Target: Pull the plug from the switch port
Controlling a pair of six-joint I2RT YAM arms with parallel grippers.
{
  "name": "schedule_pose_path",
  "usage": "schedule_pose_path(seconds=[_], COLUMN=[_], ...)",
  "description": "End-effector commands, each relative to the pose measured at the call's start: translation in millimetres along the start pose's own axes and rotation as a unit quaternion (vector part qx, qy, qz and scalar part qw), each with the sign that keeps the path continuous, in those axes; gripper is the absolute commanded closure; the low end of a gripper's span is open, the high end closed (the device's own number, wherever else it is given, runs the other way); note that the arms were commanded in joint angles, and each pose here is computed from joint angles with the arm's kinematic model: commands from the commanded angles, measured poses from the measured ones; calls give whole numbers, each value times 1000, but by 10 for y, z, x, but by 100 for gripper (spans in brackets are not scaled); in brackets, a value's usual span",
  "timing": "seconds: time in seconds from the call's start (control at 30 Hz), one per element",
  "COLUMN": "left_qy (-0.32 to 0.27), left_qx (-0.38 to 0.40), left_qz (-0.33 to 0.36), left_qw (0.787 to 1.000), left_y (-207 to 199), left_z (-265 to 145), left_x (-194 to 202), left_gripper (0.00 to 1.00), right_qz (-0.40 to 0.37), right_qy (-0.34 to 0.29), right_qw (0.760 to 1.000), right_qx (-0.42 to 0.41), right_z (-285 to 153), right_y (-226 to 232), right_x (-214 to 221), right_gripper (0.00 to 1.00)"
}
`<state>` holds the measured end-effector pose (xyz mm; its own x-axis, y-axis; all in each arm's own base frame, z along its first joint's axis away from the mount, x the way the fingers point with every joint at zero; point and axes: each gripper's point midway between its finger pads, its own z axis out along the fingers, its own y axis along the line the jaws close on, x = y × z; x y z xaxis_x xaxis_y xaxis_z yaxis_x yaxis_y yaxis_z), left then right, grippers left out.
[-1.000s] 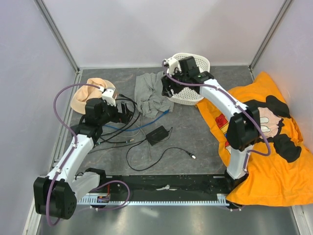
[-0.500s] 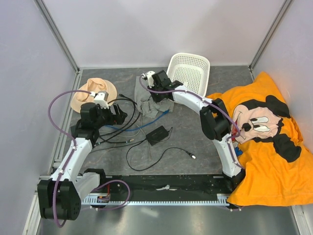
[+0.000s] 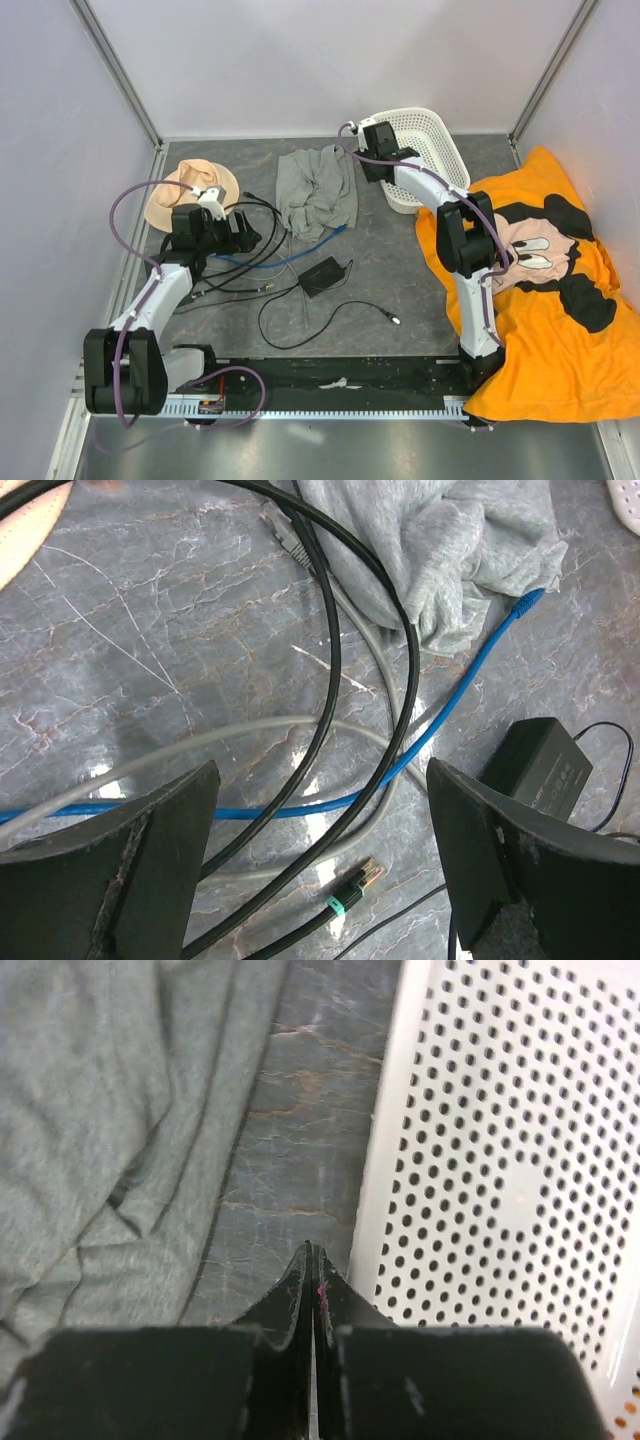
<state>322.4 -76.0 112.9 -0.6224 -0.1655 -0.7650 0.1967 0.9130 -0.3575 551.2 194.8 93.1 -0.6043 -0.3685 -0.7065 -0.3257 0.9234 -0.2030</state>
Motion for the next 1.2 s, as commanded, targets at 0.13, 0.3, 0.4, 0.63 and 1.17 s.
schedule_pose_path(seconds=[0.13, 0.3, 0.4, 0.63, 1.17], left_qy=[-18, -16, -16, -13, 15], left_qx=[-30, -34, -32, -117, -191], left_qz=[88, 68, 10, -3, 57], left_qw=[995, 997, 999, 993, 980], left_y=[102, 127, 205, 674, 1052], left_z=[-27, -2, 9, -132, -620], left_x=[-513, -614, -641, -744, -828], left_gripper=[8, 6, 6, 7, 5], right_qz=[-81, -25, -20, 10, -52], right_qy=[-43, 9, 29, -81, -126], right_qw=[962, 937, 940, 992, 931], right_qx=[-257, -349, -340, -97, -339], right_z=[-498, -402, -258, 532, -1235], right_y=[1195, 1643, 1693, 854, 1347], right_x=[-23, 290, 445, -371, -504], right_gripper=[99, 100, 100, 100, 45])
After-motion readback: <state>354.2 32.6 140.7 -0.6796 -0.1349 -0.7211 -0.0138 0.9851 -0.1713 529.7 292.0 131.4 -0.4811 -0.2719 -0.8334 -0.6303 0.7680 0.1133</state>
